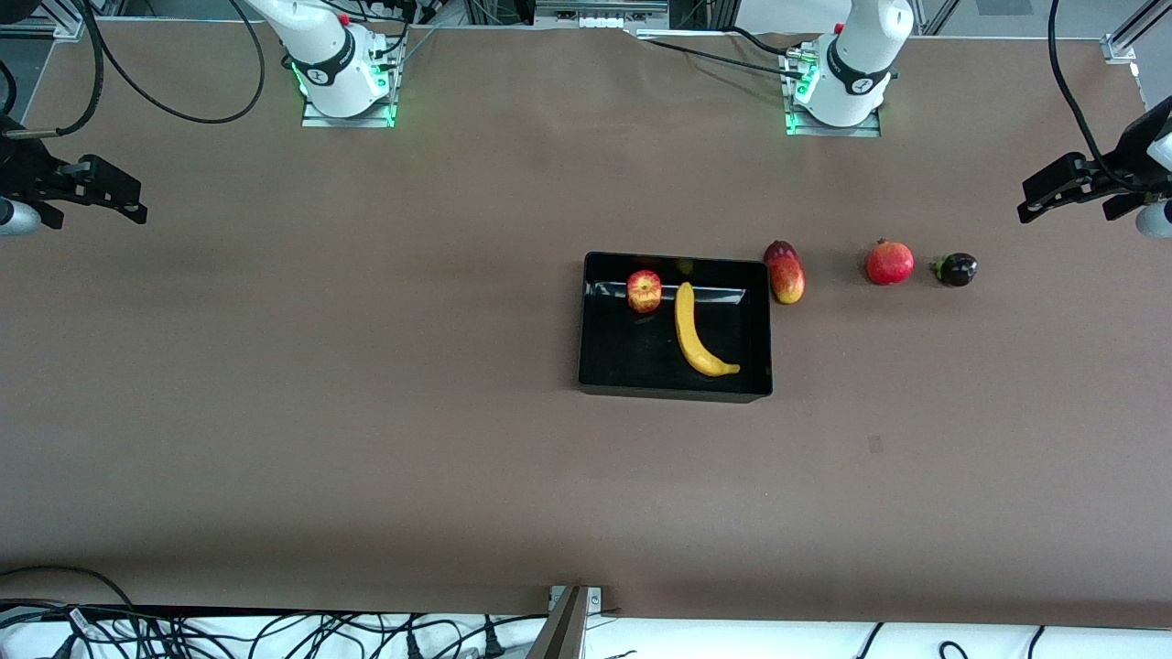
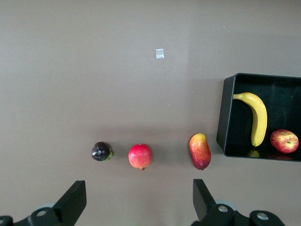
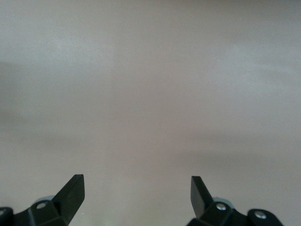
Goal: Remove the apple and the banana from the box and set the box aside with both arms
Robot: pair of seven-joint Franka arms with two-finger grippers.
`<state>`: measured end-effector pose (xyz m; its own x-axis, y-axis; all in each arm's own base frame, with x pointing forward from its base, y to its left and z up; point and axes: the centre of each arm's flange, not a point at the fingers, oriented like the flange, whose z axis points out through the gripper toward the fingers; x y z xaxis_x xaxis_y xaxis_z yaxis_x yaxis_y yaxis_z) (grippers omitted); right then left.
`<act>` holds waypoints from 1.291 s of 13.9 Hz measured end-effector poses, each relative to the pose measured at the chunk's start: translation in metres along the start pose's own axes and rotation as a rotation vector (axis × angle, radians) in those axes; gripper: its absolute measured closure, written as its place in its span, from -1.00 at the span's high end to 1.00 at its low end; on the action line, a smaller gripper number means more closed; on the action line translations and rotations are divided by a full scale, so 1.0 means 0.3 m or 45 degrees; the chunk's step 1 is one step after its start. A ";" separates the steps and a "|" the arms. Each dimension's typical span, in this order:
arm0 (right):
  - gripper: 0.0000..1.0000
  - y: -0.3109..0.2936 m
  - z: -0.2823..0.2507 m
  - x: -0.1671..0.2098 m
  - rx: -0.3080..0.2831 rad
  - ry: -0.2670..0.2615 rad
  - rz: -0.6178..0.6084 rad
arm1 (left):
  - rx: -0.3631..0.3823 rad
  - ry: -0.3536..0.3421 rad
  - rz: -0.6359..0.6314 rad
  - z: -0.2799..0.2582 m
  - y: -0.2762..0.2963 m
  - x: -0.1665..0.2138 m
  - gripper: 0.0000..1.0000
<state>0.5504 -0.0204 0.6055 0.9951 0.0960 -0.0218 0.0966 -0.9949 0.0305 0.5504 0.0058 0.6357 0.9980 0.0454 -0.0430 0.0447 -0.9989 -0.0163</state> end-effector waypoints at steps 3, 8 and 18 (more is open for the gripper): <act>1.00 0.000 0.000 0.000 0.000 0.000 0.000 | 0.000 0.000 -0.001 0.000 -0.001 0.000 1.00; 1.00 0.000 0.000 0.000 0.000 0.000 0.000 | 0.000 -0.001 -0.004 0.001 -0.006 0.000 1.00; 1.00 0.000 0.000 0.000 0.000 0.000 0.000 | -0.002 0.020 -0.069 0.089 0.023 0.037 1.00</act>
<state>0.5504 -0.0203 0.6055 0.9951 0.0960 -0.0218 0.0966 -0.9949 0.0305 0.5607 -0.0003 0.6085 0.9947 0.0989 -0.0265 0.0985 -0.9950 -0.0164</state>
